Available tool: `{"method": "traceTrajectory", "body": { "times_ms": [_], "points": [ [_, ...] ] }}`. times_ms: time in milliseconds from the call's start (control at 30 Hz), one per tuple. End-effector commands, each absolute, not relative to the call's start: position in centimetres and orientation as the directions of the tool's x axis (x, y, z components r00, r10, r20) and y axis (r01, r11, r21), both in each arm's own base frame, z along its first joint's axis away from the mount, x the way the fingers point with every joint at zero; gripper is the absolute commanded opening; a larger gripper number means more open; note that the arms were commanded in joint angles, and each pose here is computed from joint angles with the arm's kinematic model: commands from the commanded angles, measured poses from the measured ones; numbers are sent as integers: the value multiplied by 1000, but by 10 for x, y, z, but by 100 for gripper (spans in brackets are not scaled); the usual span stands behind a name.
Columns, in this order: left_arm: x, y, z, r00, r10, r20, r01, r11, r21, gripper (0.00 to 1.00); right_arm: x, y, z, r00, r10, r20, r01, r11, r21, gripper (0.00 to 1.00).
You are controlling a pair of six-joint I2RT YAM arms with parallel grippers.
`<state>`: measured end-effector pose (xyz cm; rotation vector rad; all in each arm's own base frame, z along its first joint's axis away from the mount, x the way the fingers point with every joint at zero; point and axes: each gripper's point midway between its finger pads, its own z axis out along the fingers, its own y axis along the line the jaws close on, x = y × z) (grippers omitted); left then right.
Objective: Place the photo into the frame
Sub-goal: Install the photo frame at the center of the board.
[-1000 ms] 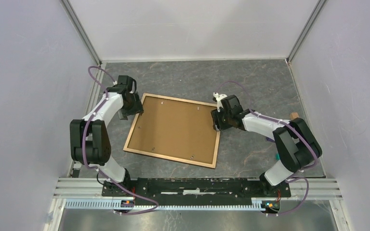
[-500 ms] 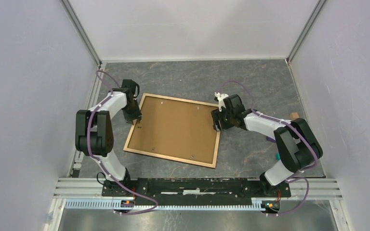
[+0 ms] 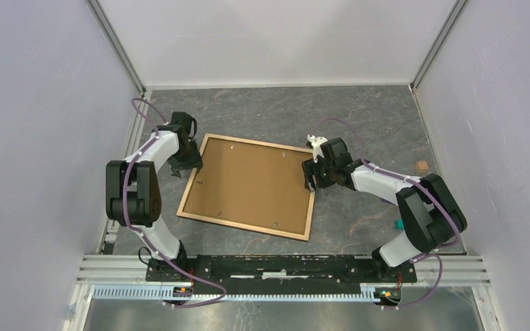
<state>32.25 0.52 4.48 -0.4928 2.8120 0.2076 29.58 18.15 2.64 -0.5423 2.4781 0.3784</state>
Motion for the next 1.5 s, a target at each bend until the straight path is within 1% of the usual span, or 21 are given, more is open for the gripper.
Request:
{"method": "traceTrajectory", "body": {
  "times_ms": [0,133,167,267,333,467,733,833,933,1067,1167,1233,1400,1467],
  "points": [
    [329,7,46,-882,-356,-308,-388,921,46,69,296,196,44,-720,-267,-641,-487,852,192,70],
    [323,-3,23,-912,-345,-221,-358,933,22,64,297,198,46,-725,-254,-640,-476,857,199,68],
    [321,-4,20,-914,-346,-213,-358,933,21,62,298,197,47,-730,-246,-638,-464,863,197,68],
    [319,-6,18,-917,-342,-206,-352,936,11,51,301,186,45,-751,-211,-626,-392,905,166,65],
    [318,-5,17,-917,-342,-208,-352,936,13,47,303,179,44,-755,-195,-626,-353,925,138,64],
    [317,-9,14,-921,-341,-191,-347,938,0,41,304,178,41,-767,-184,-615,-333,933,137,66],
    [317,-6,17,-918,-340,-205,-350,937,11,35,313,188,32,-772,-180,-610,-322,938,132,64],
    [316,-6,17,-916,-347,-202,-356,934,9,31,313,196,33,-768,-178,-615,-332,932,144,66],
    [317,-6,18,-909,-361,-208,-371,929,10,28,318,191,27,-772,-170,-613,-298,948,113,66],
    [315,-8,15,-906,-375,-196,-383,924,2,23,319,178,18,-790,-182,-586,-254,966,43,58],
    [316,-10,15,-904,-382,-193,-388,922,-8,22,321,174,20,-784,-166,-598,-224,974,23,53],
    [316,-10,14,-902,-387,-193,-393,920,-10,22,324,174,21,-785,-161,-598,-211,977,14,53],
    [315,-11,14,-901,-390,-192,-395,919,-12,21,324,174,14,-802,-169,-573,-202,979,-7,58],
    [314,-11,14,-900,-392,-190,-397,918,-15,20,324,173,11,-809,-168,-564,-189,982,-20,55]
  ]
}}
